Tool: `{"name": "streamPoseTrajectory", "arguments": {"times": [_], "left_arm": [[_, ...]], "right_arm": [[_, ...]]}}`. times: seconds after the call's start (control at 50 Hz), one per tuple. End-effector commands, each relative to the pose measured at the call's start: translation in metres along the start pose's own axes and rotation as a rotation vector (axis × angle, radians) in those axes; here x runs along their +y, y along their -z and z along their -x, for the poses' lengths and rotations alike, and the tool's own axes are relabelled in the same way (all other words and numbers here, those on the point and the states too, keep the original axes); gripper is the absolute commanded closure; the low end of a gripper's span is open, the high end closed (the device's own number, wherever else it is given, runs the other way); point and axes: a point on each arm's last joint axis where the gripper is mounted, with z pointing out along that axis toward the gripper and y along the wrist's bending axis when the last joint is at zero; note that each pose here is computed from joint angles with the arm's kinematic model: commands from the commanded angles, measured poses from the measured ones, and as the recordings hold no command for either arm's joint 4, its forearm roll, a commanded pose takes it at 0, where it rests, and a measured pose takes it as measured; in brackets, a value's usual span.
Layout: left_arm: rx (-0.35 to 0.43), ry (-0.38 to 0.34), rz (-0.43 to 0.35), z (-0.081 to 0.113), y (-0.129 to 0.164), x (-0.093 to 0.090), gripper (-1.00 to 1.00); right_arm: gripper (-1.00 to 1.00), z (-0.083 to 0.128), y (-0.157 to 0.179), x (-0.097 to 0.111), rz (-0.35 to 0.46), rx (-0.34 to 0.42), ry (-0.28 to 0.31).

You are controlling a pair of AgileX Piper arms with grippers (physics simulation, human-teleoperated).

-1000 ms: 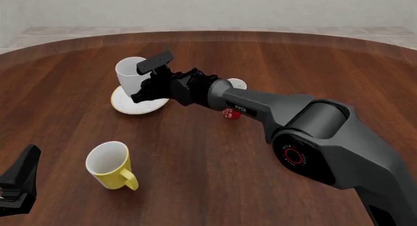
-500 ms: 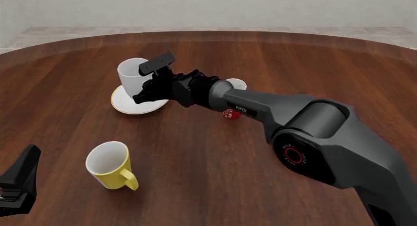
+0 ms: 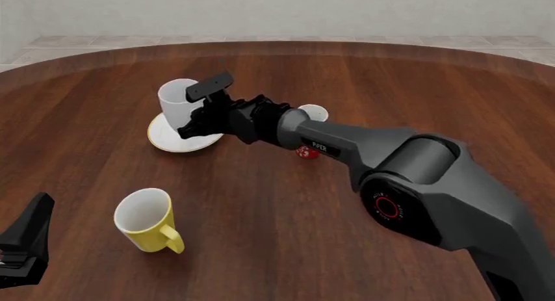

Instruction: Put the white mug on the left plate.

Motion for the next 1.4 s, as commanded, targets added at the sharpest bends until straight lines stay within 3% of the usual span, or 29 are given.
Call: {"name": "streamPoseTrajectory", "arguments": {"times": [0.02, 1.4], "left_arm": [[0.0, 0.0, 0.0, 0.0, 0.0, 0.0, -1.0], [0.0, 0.0, 0.0, 0.0, 0.0, 0.0, -1.0]], "right_arm": [[1.0, 0.001, -0.001, -0.001, -0.001, -0.005, -0.01], [1.0, -0.012, -0.012, 0.005, 0.008, 0.017, -0.015]]}}
